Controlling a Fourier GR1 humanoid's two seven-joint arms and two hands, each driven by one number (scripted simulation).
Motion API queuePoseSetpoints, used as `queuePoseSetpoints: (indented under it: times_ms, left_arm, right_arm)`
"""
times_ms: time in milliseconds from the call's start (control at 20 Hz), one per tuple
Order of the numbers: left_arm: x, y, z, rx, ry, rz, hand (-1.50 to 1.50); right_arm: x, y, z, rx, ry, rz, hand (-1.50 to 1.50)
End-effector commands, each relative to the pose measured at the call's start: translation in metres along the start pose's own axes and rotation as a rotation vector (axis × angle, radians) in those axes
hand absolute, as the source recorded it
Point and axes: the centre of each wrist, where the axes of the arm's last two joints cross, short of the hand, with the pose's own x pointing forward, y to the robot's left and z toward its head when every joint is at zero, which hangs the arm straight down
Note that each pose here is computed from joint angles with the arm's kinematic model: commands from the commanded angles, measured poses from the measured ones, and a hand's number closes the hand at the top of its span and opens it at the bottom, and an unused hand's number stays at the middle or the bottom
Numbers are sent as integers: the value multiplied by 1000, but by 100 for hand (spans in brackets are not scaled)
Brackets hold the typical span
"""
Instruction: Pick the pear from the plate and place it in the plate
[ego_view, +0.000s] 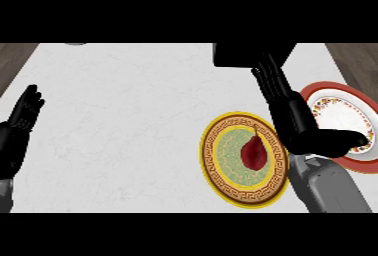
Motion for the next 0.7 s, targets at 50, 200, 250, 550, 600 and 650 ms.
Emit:
queuePoseSetpoints:
  times_ms: [50, 200, 250, 550, 600, 650]
  left_arm:
    - [-8, -18, 1, 36, 91, 55, 0]
    - [-40, -76, 35, 24, 267, 105, 0]
    - [-34, -67, 40, 19, 330, 125, 0]
    - [-43, -89, 46, -3, 377, 171, 0]
    - [-42, -75, 35, 14, 386, 166, 0]
    - [-42, -93, 45, 1, 395, 188, 0]
  right_arm:
    - [11, 1, 10, 76, 6, 77, 150]
    - [8, 4, 8, 152, 44, 136, 150]
    - [10, -10, 8, 152, 73, 176, 150]
    - [-26, -52, 47, -3, -106, 944, 150]
    - [-44, -49, 73, -107, -74, 786, 150]
    - [-48, -49, 67, -211, -21, 622, 150]
